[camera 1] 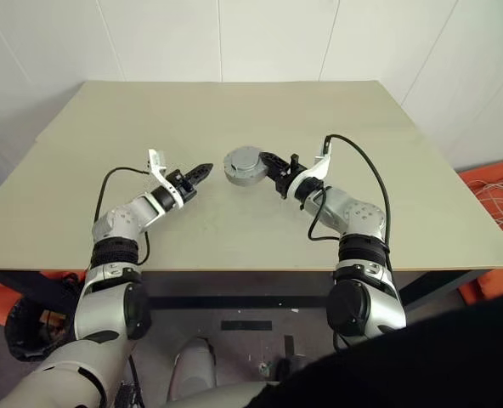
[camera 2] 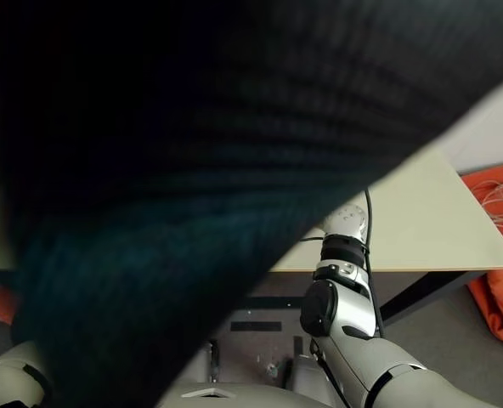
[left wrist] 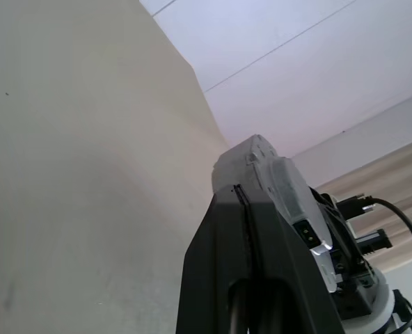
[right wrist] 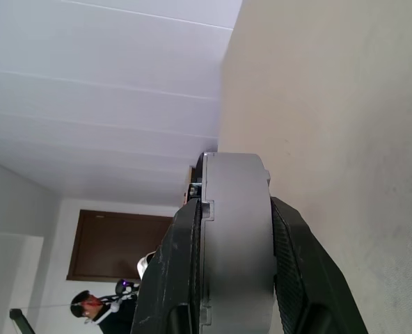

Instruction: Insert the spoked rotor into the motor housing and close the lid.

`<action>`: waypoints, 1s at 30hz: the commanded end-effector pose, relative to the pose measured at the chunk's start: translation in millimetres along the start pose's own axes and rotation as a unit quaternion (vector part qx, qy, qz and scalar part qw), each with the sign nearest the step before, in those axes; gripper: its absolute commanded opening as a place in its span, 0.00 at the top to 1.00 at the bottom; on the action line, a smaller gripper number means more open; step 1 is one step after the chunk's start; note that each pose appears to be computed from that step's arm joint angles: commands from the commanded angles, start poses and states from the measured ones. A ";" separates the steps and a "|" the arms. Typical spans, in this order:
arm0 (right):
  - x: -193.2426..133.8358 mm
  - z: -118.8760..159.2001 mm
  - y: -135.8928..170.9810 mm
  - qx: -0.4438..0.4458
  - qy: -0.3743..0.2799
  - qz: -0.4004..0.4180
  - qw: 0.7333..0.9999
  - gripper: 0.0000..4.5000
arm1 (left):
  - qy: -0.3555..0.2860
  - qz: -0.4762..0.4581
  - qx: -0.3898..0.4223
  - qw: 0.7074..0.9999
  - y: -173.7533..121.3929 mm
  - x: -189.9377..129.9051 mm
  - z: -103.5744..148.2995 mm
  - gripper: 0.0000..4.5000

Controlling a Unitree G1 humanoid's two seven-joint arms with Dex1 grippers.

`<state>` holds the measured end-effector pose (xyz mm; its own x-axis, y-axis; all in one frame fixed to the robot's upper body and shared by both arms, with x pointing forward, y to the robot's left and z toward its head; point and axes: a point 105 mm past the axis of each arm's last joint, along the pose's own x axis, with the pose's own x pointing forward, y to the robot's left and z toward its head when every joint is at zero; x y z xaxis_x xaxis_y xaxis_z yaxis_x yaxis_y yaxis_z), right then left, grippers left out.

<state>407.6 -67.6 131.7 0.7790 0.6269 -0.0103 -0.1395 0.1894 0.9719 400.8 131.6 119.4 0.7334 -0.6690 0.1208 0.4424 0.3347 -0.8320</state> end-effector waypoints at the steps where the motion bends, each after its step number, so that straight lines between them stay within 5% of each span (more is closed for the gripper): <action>1: -0.1 8.5 29.0 -0.023 -0.015 0.049 0.998 0.74 | -0.016 -0.046 -0.007 0.999 -22.0 4.2 11.0 1.00; 5: -0.9 8.1 29.6 -0.030 -0.015 0.049 0.998 0.74 | -0.013 -0.057 -0.013 0.998 -24.6 0.1 11.6 0.82; 16: -0.4 7.5 31.2 -0.039 -0.015 0.049 0.998 0.74 | -0.009 -0.057 -0.072 0.996 -20.4 -2.6 9.7 0.00; 23: -2.9 11.7 36.7 -0.041 -0.020 0.054 0.997 0.74 | -0.010 -0.023 -0.159 0.987 -6.2 3.6 3.9 0.00; 30: -3.3 10.6 41.3 -0.048 -0.019 0.062 0.997 0.74 | 0.004 -0.072 -0.211 0.975 -23.0 16.5 -3.8 0.00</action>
<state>405.6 -68.5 140.0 0.7807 0.6249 -0.0035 -0.1778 0.2275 0.9574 398.3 114.1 117.8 0.7009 -0.6909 0.1771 0.2365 -0.0091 -0.9716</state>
